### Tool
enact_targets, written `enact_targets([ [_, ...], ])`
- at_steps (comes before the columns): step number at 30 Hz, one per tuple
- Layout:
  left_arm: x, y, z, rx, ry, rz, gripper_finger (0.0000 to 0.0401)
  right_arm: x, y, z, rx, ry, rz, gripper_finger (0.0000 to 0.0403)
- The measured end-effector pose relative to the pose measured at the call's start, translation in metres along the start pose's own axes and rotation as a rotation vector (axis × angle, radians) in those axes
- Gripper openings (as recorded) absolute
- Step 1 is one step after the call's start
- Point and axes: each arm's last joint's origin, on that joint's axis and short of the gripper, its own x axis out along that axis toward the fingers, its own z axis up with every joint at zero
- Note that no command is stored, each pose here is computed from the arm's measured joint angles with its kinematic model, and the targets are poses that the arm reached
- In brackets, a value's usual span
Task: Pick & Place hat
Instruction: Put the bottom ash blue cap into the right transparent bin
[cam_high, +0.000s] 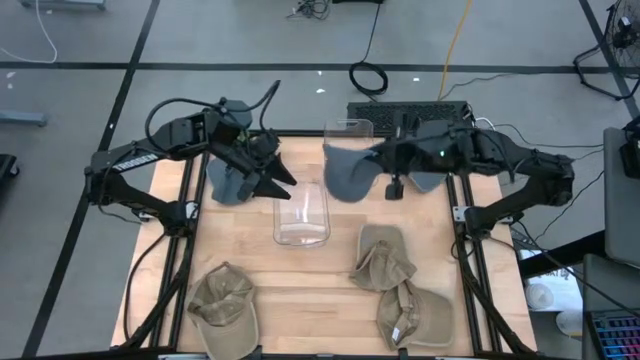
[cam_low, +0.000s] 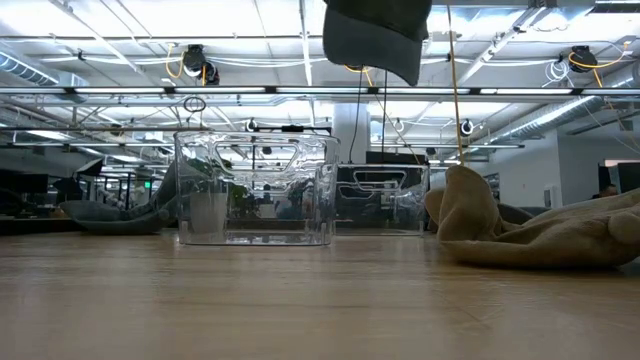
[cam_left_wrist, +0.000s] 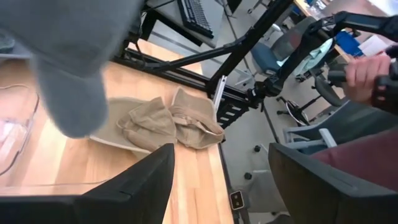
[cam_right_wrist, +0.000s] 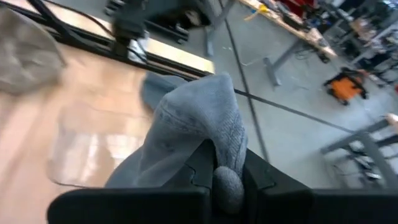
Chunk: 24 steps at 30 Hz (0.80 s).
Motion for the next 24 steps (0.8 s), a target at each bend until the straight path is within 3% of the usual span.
enact_targets([
  [14, 0.0, 0.001, 0.0, 0.016, -0.006, 0.027, 0.0269, 0.018, -0.053, -0.023, -0.216, 0.115, -0.182, 0.0017],
  [24, -0.002, 0.005, 0.001, 0.009, -0.015, 0.041, 0.0269, 0.066, -0.083, -0.038, -0.286, 0.197, -0.268, 0.0017],
])
